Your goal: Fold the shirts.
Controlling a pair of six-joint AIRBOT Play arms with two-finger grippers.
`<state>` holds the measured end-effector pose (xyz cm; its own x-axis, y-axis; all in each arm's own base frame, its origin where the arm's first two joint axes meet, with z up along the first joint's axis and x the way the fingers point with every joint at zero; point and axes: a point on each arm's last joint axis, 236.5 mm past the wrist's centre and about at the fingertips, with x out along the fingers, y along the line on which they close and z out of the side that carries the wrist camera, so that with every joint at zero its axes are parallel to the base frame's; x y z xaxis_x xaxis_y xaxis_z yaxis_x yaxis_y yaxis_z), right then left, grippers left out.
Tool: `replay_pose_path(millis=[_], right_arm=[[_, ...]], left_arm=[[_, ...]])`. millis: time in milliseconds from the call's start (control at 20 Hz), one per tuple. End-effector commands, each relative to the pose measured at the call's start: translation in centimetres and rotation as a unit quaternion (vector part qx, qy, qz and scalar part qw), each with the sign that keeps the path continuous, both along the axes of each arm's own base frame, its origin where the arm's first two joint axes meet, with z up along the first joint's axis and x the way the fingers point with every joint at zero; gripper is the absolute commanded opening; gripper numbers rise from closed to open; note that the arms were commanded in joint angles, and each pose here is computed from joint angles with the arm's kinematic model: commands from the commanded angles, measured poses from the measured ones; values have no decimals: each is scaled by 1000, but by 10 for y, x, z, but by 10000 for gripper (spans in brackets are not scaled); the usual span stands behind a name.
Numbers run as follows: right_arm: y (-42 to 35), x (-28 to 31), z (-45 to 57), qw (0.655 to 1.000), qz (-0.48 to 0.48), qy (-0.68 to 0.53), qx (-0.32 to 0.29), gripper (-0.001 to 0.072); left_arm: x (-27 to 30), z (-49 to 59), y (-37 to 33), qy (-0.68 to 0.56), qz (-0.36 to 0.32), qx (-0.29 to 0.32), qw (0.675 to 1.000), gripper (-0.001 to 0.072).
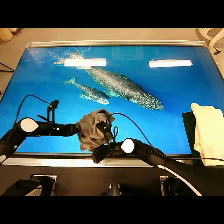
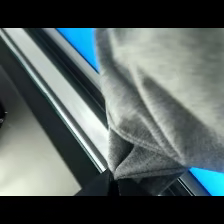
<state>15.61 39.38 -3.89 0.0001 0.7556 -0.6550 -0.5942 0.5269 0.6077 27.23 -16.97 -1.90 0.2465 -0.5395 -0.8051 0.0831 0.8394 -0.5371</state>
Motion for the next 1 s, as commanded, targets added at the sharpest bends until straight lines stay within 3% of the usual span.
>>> replay_pose_path(millis=[0, 250, 400, 450, 600, 750, 850, 950], right_arm=[[-12, 2, 35, 994, 54, -100, 3, 22], [-96, 59, 111, 948, -5, -298, -112, 21], [-206, 111, 227, 861, -149, -435, -218, 21], [-236, 115, 271, 833, -193, -468, -222, 21], [-279, 99, 409, 758, -238, -588, -152, 22], [-315, 75, 506, 693, -281, -657, -95, 22], [-330, 61, 540, 670, -302, -675, -60, 22], [-332, 52, 562, 651, -306, -694, -31, 22]], left_arm=[[28, 49, 2, -83, -25, 15, 996, 24], [81, 232, 35, -304, 14, 31, 952, 24], [70, 380, 53, -458, 53, 16, 887, 24], [54, 434, 55, -510, 70, -6, 857, 24], [-21, 579, 52, -652, 97, -120, 743, 24], [-74, 647, 71, -730, 126, -139, 657, 24], [-89, 660, 75, -743, 132, -150, 638, 23], [-91, 660, 74, -733, 135, -169, 645, 23]])
